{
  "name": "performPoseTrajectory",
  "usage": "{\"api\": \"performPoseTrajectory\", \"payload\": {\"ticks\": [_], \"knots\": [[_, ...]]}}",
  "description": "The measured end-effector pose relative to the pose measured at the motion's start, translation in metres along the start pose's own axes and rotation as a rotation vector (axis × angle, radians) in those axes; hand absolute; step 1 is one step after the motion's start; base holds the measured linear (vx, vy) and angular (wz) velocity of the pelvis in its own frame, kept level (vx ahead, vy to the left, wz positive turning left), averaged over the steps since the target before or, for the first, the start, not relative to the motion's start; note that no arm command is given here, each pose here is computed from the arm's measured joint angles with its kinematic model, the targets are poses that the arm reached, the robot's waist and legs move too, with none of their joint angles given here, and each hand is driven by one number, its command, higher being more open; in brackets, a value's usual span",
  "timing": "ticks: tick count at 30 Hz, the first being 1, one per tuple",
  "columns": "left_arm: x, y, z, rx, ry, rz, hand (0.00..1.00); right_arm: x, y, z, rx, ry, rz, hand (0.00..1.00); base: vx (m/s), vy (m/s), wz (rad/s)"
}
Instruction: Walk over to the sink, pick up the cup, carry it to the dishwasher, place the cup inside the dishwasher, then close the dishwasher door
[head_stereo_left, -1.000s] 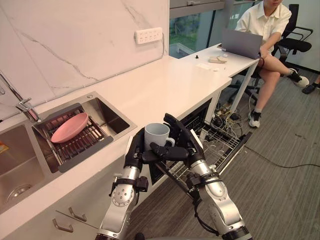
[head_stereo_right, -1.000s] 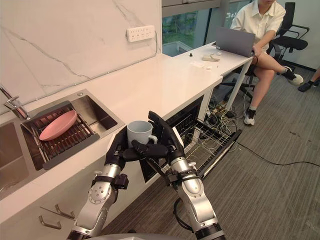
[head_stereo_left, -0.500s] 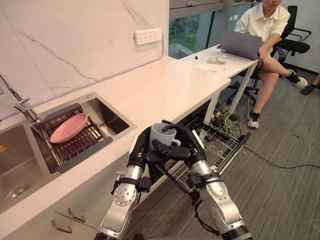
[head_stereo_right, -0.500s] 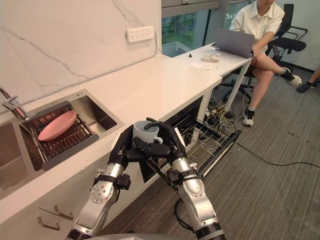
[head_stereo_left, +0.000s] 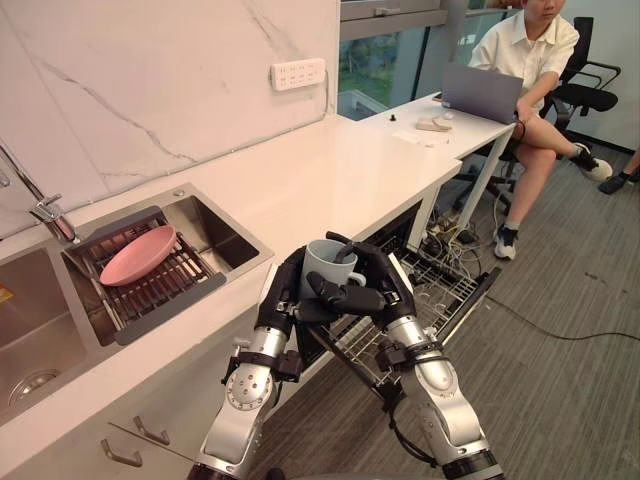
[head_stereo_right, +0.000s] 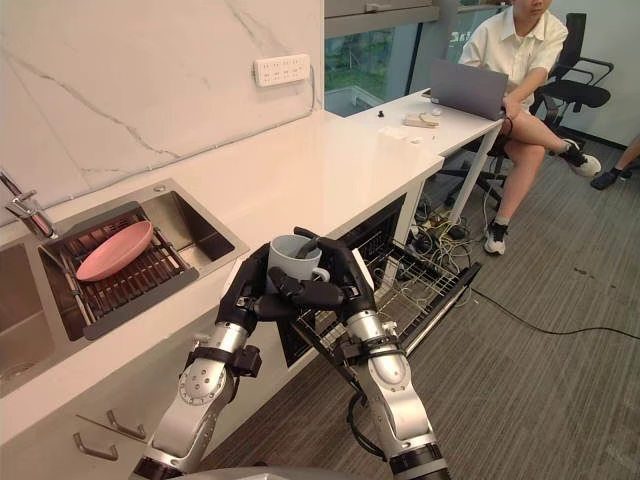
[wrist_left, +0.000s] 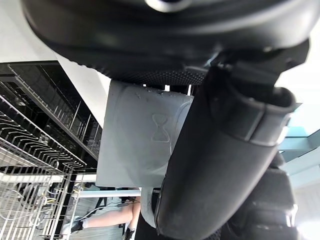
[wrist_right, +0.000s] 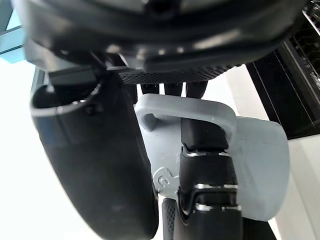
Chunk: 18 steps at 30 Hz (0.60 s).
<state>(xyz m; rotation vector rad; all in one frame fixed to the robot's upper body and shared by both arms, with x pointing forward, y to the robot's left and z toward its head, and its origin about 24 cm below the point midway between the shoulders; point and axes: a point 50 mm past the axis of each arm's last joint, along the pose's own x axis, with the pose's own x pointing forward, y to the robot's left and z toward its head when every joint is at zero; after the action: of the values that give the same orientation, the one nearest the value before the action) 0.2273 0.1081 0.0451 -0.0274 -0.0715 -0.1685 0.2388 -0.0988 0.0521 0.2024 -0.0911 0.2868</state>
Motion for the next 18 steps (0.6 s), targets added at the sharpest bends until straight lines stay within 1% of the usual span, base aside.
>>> {"api": "performPoseTrajectory", "payload": {"ticks": [6, 11, 13, 14, 15, 17, 18], "knots": [[0.004, -0.001, 0.011, -0.006, -0.049, -0.022, 0.9, 0.001, -0.002, 0.014, -0.076, -0.059, -0.009, 0.3, 0.0, 0.0, 0.0], [0.005, -0.002, 0.012, -0.015, -0.055, -0.03, 0.9, 0.001, -0.007, 0.022, -0.15, -0.088, -0.047, 0.3, 0.0, 0.0, 0.0], [0.004, 0.004, 0.013, -0.022, -0.069, 0.011, 0.9, -0.001, -0.028, 0.027, -0.209, -0.104, -0.195, 0.3, 0.0, 0.0, 0.0], [0.002, 0.014, 0.015, -0.017, -0.078, 0.053, 0.9, -0.006, -0.047, 0.031, -0.235, -0.114, -0.309, 0.3, 0.0, 0.0, 0.0], [-0.001, 0.022, 0.016, -0.009, -0.083, 0.093, 0.9, -0.011, -0.06, 0.034, -0.248, -0.121, -0.382, 0.3, 0.0, 0.0, 0.0], [-0.006, 0.038, 0.018, 0.022, -0.09, 0.147, 0.9, -0.021, -0.085, 0.041, -0.304, -0.13, -0.51, 0.3, 0.0, 0.0, 0.0], [-0.008, 0.043, 0.017, 0.037, -0.086, 0.159, 0.9, -0.025, -0.093, 0.045, -0.334, -0.133, -0.536, 0.3, 0.0, 0.0, 0.0]]}}
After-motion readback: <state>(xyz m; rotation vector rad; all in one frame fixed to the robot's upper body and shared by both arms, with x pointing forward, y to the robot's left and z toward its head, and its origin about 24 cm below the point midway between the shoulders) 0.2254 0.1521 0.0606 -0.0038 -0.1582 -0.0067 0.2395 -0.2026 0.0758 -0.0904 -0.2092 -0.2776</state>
